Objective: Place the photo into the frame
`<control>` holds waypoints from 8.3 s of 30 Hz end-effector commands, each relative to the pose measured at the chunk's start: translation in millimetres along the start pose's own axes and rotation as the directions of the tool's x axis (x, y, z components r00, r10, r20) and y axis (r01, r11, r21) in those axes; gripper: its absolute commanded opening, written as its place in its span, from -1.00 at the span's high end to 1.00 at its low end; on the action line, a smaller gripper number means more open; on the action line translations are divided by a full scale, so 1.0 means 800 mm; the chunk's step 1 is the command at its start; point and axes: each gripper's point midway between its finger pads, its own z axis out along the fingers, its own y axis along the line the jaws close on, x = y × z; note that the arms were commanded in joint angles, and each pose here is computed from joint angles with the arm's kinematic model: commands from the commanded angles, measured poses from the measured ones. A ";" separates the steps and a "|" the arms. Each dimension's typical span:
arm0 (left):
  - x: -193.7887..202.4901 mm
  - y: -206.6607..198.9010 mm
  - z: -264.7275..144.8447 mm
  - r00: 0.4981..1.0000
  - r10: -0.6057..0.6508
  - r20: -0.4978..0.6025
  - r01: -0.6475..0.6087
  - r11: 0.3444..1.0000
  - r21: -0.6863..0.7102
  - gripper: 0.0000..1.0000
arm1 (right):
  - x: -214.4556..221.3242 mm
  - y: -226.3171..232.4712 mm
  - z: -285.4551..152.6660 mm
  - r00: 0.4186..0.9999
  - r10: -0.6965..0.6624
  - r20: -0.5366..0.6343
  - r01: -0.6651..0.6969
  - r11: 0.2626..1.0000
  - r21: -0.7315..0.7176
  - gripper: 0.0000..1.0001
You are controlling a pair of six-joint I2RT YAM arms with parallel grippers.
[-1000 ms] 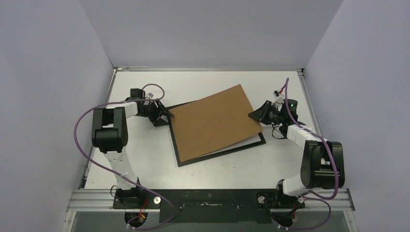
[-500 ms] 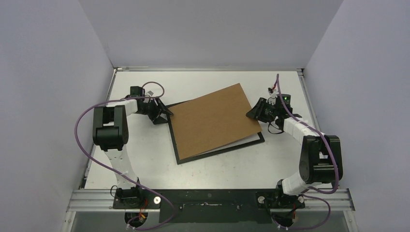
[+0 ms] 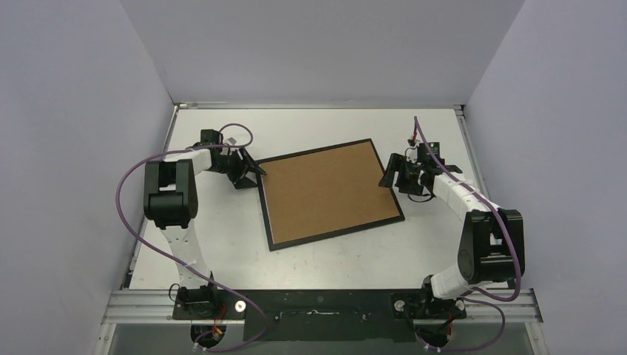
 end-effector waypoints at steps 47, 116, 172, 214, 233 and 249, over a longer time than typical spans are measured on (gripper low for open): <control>0.003 0.006 0.011 1.000 0.011 -0.022 -0.011 1.000 -0.010 -0.11 | 0.047 0.013 0.038 0.992 0.076 -0.100 -0.090 0.984 -0.153 -0.13; -0.047 -0.008 -0.003 0.982 0.169 0.078 -0.162 0.982 -0.093 -0.33 | -0.158 0.071 0.100 0.992 0.038 0.117 -0.031 0.998 -0.058 -0.02; -0.076 -0.039 0.056 0.985 0.169 0.017 -0.169 0.986 0.000 -0.17 | -0.096 0.163 0.143 0.998 0.029 -0.062 -0.060 0.808 -0.586 0.03; -0.088 -0.010 0.051 0.982 0.188 -0.013 -0.188 0.977 -0.095 -0.17 | -0.062 0.180 0.082 0.999 0.034 0.013 -0.031 0.976 -0.214 0.70; -0.074 -0.008 0.029 0.976 0.216 -0.012 -0.215 0.967 -0.138 -0.28 | 0.016 0.065 0.047 0.980 0.111 -0.164 -0.089 0.987 0.133 0.24; -0.075 -0.003 0.030 0.979 0.202 -0.009 -0.201 0.967 -0.155 -0.27 | 0.052 0.044 0.059 0.954 0.110 -0.279 -0.050 0.976 0.213 0.24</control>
